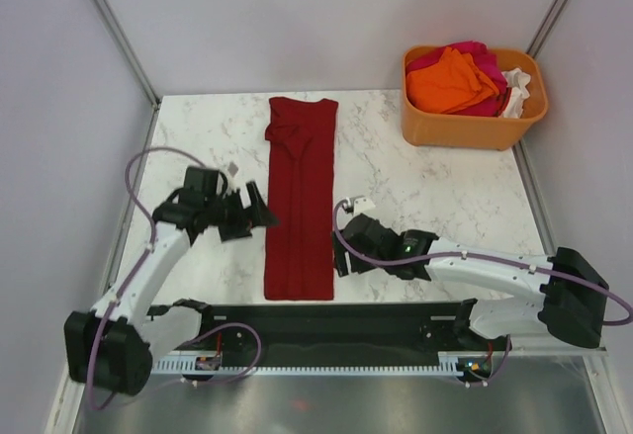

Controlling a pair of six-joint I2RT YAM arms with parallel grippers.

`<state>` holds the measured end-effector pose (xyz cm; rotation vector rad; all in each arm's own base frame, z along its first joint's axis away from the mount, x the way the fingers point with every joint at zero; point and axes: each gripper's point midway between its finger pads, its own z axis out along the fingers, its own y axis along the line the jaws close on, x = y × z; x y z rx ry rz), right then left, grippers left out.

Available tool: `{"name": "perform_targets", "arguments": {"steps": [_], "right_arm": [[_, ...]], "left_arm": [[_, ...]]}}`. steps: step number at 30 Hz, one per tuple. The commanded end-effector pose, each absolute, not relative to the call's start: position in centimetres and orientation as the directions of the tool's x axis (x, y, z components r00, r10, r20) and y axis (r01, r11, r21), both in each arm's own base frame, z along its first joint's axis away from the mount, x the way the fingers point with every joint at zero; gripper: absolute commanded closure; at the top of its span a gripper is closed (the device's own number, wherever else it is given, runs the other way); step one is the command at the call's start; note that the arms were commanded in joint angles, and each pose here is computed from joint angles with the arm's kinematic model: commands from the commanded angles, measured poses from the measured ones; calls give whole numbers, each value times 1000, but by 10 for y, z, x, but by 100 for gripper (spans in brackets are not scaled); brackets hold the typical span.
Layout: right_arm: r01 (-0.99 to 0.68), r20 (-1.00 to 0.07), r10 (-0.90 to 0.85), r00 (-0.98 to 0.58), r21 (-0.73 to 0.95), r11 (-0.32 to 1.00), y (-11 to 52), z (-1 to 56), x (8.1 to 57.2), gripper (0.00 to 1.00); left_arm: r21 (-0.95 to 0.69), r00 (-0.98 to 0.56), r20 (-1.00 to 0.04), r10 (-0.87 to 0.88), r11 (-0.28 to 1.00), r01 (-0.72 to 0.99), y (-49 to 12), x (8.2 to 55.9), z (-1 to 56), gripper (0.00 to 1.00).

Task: Fold and stack the t-shirts
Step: Fold the tshirt

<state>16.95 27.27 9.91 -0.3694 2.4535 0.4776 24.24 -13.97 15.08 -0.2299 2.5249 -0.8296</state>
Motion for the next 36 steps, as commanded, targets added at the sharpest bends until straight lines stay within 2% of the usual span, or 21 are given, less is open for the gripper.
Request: {"name": "perform_targets", "arguments": {"steps": [1,4,12,15,16,17,26,33,36], "right_arm": [[-345,-537,-62,-841,445,826,298,86,147,25],[-324,-486,-20,-874,551,769,309,77,134,26],[-293,-437,-7,-899,591,752,319,61,128,27],[-289,-415,-22,-910,594,750,324,52,124,28],[-287,-413,-22,-911,593,752,325,50,124,29],[-280,-405,-24,-914,587,759,323,44,123,29],[-249,-351,-33,-936,593,765,324,25,115,34],[-240,-326,-42,-945,597,765,330,17,110,38],[-238,-322,-42,-946,598,765,329,17,108,38]], "left_arm": [[-611,-861,-349,-368,786,-88,-138,202,136,3],[-621,-888,-378,-262,783,33,-160,176,138,3],[-594,-942,-304,-145,801,68,-166,132,93,3],[-568,-965,-240,-107,822,50,-164,117,70,3],[-529,-961,-208,-181,847,-45,-157,118,59,4],[-454,-837,-273,-475,830,-324,-135,157,45,17],[-465,-848,-272,-456,834,-299,-139,159,18,21],[-498,-878,-215,-429,821,-279,-150,148,12,35],[-512,-884,-174,-434,807,-295,-153,135,10,36]]}}
